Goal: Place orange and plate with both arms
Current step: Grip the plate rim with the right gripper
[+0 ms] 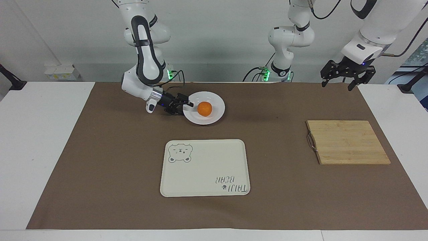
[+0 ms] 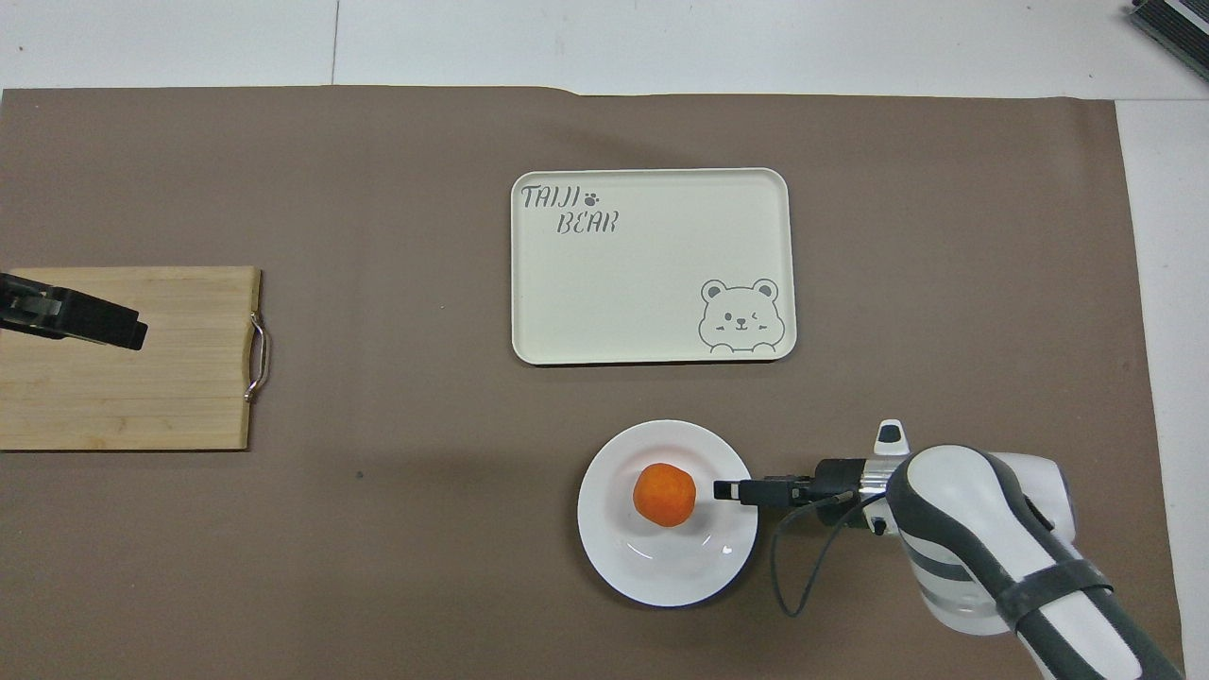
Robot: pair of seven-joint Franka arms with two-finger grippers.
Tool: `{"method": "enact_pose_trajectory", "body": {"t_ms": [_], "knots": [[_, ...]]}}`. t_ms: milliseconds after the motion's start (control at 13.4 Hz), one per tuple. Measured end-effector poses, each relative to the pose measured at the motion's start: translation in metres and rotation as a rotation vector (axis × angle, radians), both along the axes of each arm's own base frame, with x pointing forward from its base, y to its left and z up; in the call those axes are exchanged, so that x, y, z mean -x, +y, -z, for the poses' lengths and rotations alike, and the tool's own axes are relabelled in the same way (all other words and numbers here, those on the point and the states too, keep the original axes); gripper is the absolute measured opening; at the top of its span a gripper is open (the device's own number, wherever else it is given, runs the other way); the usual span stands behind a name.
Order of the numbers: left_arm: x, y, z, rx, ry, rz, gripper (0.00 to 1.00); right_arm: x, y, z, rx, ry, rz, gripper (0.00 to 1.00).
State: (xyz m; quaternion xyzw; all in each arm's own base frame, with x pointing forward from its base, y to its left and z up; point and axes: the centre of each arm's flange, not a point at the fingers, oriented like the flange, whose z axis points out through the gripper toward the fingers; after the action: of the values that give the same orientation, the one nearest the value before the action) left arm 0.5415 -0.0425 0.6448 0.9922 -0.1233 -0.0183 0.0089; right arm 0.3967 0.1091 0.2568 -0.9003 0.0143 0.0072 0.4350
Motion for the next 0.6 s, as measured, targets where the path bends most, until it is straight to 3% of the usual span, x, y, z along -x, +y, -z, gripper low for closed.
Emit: {"method": "enact_pose_trajectory", "body": {"t_ms": [374, 523, 598], "knots": [[0.0, 0.0, 0.0, 0.0, 0.0, 0.0, 1.0, 0.0001, 0.0007, 0.0, -0.005, 0.001, 0.007, 1.0], [0.0, 0.0, 0.0, 0.0, 0.0, 0.0, 1.0, 0.0002, 0.0006, 0.0001, -0.005, 0.002, 0.008, 0.93], [0.0, 0.0, 0.0, 0.0, 0.0, 0.0, 1.0, 0.0003, 0.0006, 0.0002, -0.005, 0.002, 0.008, 0.82]]}}
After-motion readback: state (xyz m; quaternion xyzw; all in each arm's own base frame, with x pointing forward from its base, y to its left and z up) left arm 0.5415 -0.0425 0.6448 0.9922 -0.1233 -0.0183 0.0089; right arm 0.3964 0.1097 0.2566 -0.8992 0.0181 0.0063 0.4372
